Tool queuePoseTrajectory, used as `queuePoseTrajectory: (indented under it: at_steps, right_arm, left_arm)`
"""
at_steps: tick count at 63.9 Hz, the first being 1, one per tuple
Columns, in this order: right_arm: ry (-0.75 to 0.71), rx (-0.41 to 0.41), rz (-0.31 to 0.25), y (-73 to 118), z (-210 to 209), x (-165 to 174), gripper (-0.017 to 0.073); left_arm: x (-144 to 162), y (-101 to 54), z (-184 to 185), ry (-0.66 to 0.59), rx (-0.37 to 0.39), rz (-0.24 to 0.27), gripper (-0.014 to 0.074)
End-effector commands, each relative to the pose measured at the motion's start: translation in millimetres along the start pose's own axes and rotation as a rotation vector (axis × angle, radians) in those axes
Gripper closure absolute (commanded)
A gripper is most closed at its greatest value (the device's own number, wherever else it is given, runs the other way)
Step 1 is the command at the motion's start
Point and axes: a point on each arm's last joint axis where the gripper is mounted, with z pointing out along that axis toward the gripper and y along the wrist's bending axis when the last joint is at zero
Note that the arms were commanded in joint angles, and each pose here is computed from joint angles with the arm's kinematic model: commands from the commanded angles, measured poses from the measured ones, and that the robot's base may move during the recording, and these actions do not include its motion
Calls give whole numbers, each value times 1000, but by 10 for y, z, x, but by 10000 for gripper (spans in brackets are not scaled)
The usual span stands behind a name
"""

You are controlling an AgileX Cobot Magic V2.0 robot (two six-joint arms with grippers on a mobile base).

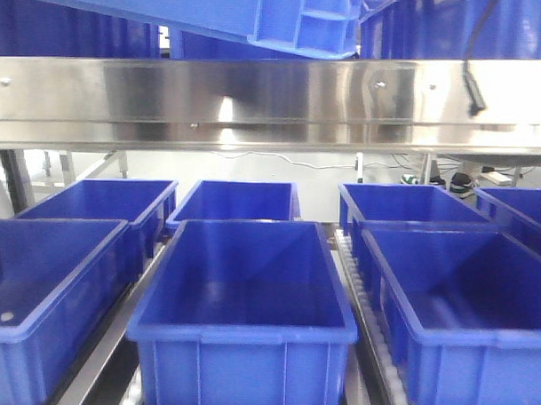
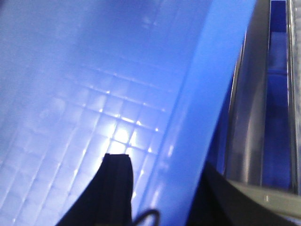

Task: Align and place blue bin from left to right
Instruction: 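Pull the held blue bin back off the shelf with both grippers, then drive the base away from the rack holding the bin in both grippers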

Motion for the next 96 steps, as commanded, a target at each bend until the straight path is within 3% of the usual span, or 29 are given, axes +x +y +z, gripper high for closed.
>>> queuePoseTrajectory:
  at_steps: [1, 96]
  right_arm:
    - [-116, -83, 26, 136, -122, -108, 721]
    - [-116, -83, 26, 136, -122, -108, 721]
  left_arm:
    - [-214, -169, -203, -159, 100, -74, 704]
    - [-214, -169, -203, -159, 100, -74, 704]
